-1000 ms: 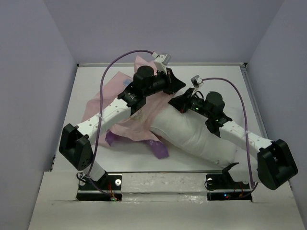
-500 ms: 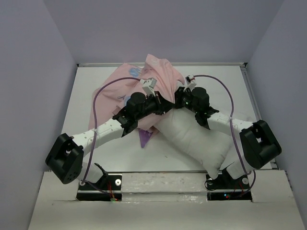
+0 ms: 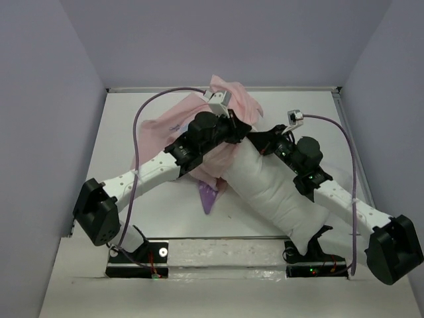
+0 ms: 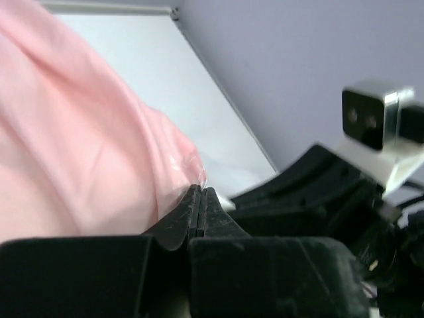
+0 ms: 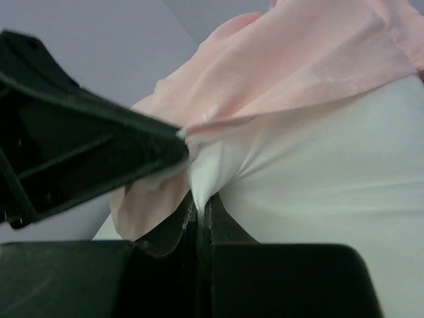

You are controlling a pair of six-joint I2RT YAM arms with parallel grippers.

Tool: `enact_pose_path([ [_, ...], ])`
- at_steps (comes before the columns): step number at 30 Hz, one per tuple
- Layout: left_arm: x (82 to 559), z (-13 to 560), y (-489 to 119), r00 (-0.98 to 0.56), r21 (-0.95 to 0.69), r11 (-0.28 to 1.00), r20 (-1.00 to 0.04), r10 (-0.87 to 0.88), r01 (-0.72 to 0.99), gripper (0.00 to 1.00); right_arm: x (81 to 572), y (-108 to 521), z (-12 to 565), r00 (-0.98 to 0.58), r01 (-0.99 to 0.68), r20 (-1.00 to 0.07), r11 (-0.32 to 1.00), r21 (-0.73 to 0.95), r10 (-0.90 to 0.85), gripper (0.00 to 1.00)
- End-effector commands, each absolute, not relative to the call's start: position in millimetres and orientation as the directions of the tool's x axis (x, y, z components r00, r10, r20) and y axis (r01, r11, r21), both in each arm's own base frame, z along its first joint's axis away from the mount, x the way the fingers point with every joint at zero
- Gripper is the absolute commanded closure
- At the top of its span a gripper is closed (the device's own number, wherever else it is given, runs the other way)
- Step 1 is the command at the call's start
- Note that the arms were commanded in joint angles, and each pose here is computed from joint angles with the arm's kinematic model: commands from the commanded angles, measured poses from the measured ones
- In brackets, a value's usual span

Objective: Put the pillow into the pillowcase

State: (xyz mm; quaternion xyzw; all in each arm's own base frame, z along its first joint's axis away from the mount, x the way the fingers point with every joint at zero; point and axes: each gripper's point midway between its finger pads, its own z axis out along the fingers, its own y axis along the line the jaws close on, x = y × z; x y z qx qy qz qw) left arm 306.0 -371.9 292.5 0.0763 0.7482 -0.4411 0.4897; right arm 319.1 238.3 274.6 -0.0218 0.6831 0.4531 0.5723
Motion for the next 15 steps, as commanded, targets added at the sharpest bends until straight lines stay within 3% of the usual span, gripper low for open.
enact_pose_path([
  [1, 312.3, 367.1, -397.4, -0.428, -0.537, 0.518, -0.844, -0.325, 0.666, 1.0, 288.5, 229.1, 342.5, -0.172, -0.707, -0.81, 0.502, 0.498, 0.561, 1.0],
  [4, 279.6, 384.4, -412.1, -0.442, -0.538, 0.432, -0.842, -0.309, 0.724, 1.0, 302.1, 230.0, 316.1, -0.229, -0.642, -0.829, 0.561, 0.523, 0.511, 1.0],
  [8, 245.8, 363.6, -395.0, -0.492, -0.576, 0.405, -0.817, -0.3, 0.71, 1.0, 318.5, 244.7, 288.3, -0.316, -0.615, -0.824, 0.561, 0.555, 0.47, 1.0],
  [10, 242.0, 347.1, -379.1, -0.503, -0.583, 0.449, -0.812, -0.296, 0.677, 0.93, 322.7, 248.2, 278.1, -0.341, -0.603, -0.821, 0.563, 0.565, 0.458, 1.0],
  [11, 240.1, 331.9, -361.5, -0.507, -0.581, 0.502, -0.811, -0.292, 0.641, 0.75, 326.1, 249.8, 269.2, -0.365, -0.588, -0.822, 0.576, 0.568, 0.438, 1.0],
  [13, 237.3, 321.4, -345.7, -0.504, -0.57, 0.54, -0.816, -0.283, 0.619, 0.49, 326.3, 250.9, 264.8, -0.377, -0.587, -0.829, 0.587, 0.558, 0.412, 1.0],
  [14, 234.9, 314.9, -333.7, -0.501, -0.558, 0.572, -0.821, -0.275, 0.601, 0.28, 326.5, 250.9, 256.3, -0.404, -0.573, -0.834, 0.607, 0.551, 0.376, 1.0],
  [15, 235.1, 313.9, -328.5, -0.496, -0.55, 0.587, -0.825, -0.271, 0.594, 0.22, 326.6, 250.6, 253.0, -0.418, -0.566, -0.837, 0.619, 0.545, 0.354, 0.99],
])
